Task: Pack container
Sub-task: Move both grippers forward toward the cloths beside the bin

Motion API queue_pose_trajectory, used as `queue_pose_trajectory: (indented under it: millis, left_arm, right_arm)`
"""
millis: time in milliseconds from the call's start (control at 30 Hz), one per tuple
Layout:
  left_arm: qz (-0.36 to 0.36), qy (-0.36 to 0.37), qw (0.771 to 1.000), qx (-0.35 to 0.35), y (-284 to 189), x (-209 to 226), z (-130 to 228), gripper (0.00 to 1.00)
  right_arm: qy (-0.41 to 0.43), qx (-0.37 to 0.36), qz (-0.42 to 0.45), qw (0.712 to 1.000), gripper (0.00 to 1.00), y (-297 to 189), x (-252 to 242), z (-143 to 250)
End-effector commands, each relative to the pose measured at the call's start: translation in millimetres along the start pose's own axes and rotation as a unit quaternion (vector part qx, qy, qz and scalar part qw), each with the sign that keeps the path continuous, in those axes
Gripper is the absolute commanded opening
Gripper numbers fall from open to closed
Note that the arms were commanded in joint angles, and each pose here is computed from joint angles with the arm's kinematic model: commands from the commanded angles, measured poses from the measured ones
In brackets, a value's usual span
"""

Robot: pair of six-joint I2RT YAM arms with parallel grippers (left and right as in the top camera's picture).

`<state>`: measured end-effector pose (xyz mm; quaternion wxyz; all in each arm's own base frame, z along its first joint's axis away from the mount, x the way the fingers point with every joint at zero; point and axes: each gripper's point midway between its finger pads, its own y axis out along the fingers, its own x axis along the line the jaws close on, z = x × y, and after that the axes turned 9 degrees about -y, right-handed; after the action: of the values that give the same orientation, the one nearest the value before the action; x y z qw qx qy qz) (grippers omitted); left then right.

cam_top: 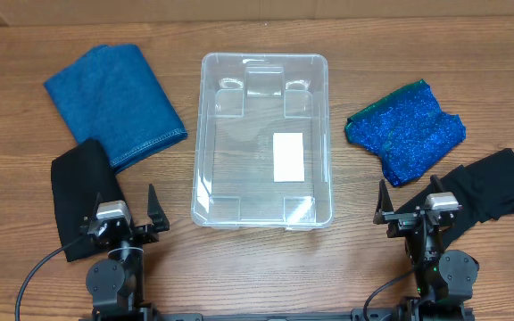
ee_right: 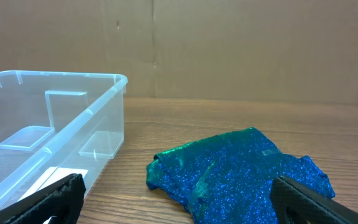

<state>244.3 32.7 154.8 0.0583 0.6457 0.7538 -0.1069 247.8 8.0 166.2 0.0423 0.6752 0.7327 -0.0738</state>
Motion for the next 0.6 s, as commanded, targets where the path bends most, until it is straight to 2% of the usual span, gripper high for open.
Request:
queue_pose_trajectory:
  millis: [0,67,167,267,400,567]
  left_arm:
    - [-0.001,-0.008,1.000,-0.009,-0.4,0.9,-3.4,1.00]
    - [0.000,-0.054,0.998,-0.009,-0.5,0.9,-3.5,1.00]
    - [0.003,-0.116,0.993,-0.017,-2.1,-1.0,-11.9,1.00]
    - [0.009,-0.117,0.993,-0.034,-6.6,-5.2,-31.1,1.00]
    - [0.009,-0.099,0.993,-0.060,-17.1,-12.6,-75.9,1.00]
    - [-0.026,-0.091,0.995,-0.027,-12.0,-14.4,-116.1,1.00]
  right_arm:
    - [0.010,-0.011,-0.010,1.000,1.00,0.2,3.9,-2.6]
    - [0.045,-0.031,-0.008,0.998,1.00,-0.2,2.3,-12.7]
    - [0.053,-0.044,0.034,0.997,1.00,-3.1,-14.0,-26.6]
    - [0.055,-0.041,0.077,0.995,1.00,-6.5,-30.9,-39.2]
    - [0.058,-0.010,0.102,0.993,1.00,-1.7,-45.2,-61.6]
    - [0.061,0.075,0.091,0.991,1.00,26.6,-53.0,-86.0]
